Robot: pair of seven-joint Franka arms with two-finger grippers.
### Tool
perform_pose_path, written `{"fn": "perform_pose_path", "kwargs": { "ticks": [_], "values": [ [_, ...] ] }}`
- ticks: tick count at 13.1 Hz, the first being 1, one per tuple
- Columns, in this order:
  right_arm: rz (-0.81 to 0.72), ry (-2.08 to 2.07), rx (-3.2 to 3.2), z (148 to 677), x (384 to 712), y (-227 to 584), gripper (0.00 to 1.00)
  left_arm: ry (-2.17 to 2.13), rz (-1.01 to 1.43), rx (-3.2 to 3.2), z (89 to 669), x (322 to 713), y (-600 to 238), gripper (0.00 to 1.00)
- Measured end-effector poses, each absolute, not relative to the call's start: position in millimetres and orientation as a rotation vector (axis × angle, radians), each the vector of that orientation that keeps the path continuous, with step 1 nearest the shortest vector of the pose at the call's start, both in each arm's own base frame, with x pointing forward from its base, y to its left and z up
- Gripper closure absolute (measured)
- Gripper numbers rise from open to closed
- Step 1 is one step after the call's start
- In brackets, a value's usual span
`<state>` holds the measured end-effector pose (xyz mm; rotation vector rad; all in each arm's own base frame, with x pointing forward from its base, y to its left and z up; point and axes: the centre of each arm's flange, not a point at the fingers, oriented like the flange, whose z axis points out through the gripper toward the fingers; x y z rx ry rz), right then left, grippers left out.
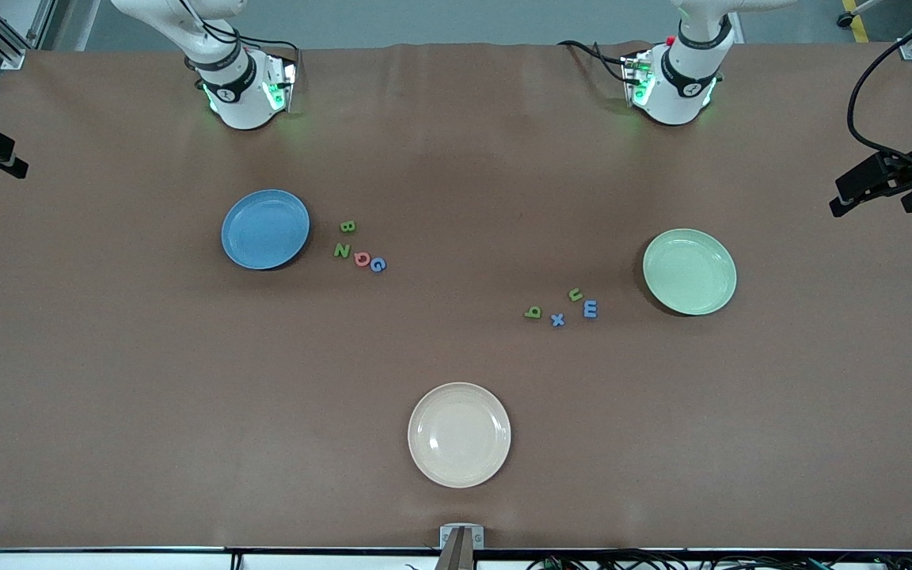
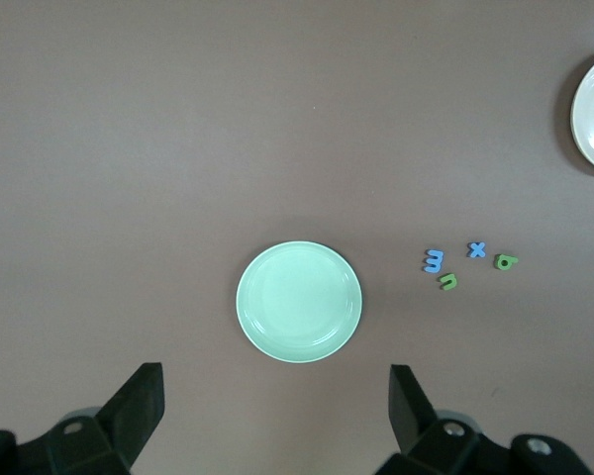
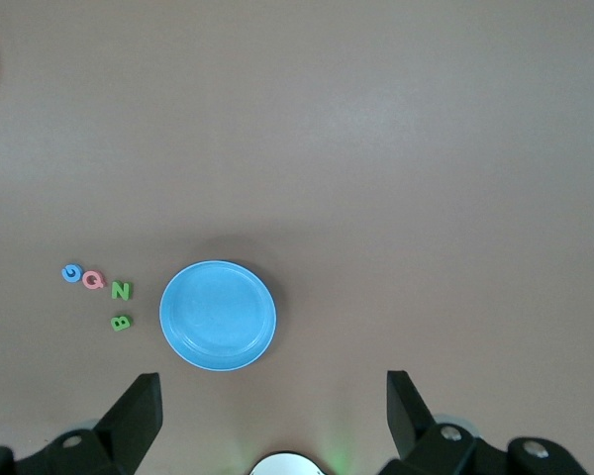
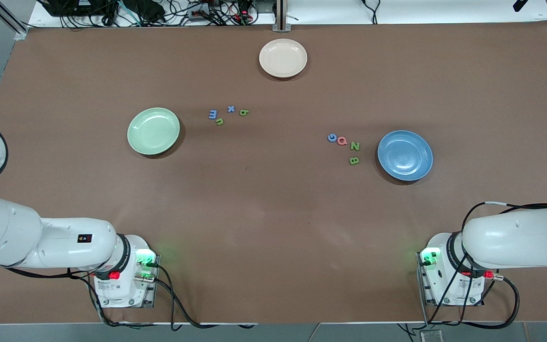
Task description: Sort uppercase to blue plate, lowercase to green plate
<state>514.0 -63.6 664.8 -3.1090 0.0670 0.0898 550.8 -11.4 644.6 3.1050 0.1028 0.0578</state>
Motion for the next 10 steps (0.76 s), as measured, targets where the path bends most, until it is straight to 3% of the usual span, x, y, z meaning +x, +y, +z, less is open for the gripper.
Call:
{"fn": "perform_pose_path", "kwargs": {
  "ticks": [7, 10],
  "values": [
    [0.089, 0.064, -3.109, 663.9, 515.1, -62.7, 0.0, 0.101, 0.039, 3.091, 641.4, 550.4, -13.4, 0.0],
    [0.119, 0.063, -3.111, 637.7, 534.8, -62.6, 0.0, 0.072, -0.057, 3.078, 621.5, 553.6, -25.4, 0.0]
  ]
}}
